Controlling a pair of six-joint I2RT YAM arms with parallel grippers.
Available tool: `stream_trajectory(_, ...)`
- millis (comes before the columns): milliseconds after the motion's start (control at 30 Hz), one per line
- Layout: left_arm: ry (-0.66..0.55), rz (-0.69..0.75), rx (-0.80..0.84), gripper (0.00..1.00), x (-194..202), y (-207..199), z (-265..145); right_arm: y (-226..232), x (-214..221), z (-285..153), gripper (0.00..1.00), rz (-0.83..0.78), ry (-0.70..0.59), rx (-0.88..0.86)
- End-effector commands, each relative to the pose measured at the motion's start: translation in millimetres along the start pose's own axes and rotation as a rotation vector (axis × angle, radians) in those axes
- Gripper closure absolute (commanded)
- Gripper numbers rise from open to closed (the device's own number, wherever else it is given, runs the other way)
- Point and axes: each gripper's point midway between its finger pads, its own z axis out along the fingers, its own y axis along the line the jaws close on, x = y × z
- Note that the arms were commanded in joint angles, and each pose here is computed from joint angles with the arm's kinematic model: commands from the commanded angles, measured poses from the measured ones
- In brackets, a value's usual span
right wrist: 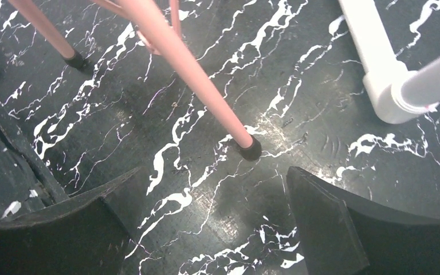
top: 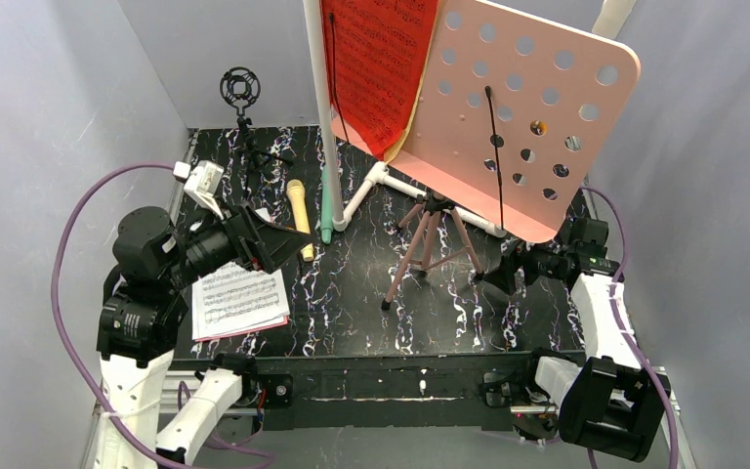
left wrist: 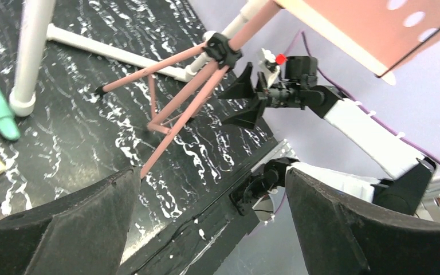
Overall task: Pack up the instrument practice props
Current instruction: Pick up the sheet music from the music stand.
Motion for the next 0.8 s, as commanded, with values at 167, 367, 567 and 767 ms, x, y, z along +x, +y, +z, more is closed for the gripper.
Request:
stream_trajectory(167,-0.003,0.172,0.145,0.04,-37,-52,30,-35,-18,-19,0.00,0.064,-0.019,0.152)
stream_trajectory(367,-0.006,0.327,0.132,0.04,-53,-78,46,-47,-14,-26,0.00,0.079,-0.021,0.223)
stream_trajectory(567,-0.064,0.458,0.052,0.12,-77,-92,73,-53,-12,-27,0.00,0.088,-0.018,0.245)
stream_trajectory(767,-0.119,0.655,-0.087,0.26,-95,-101,100,-54,-11,-28,0.00,0.088,-0.014,0.254)
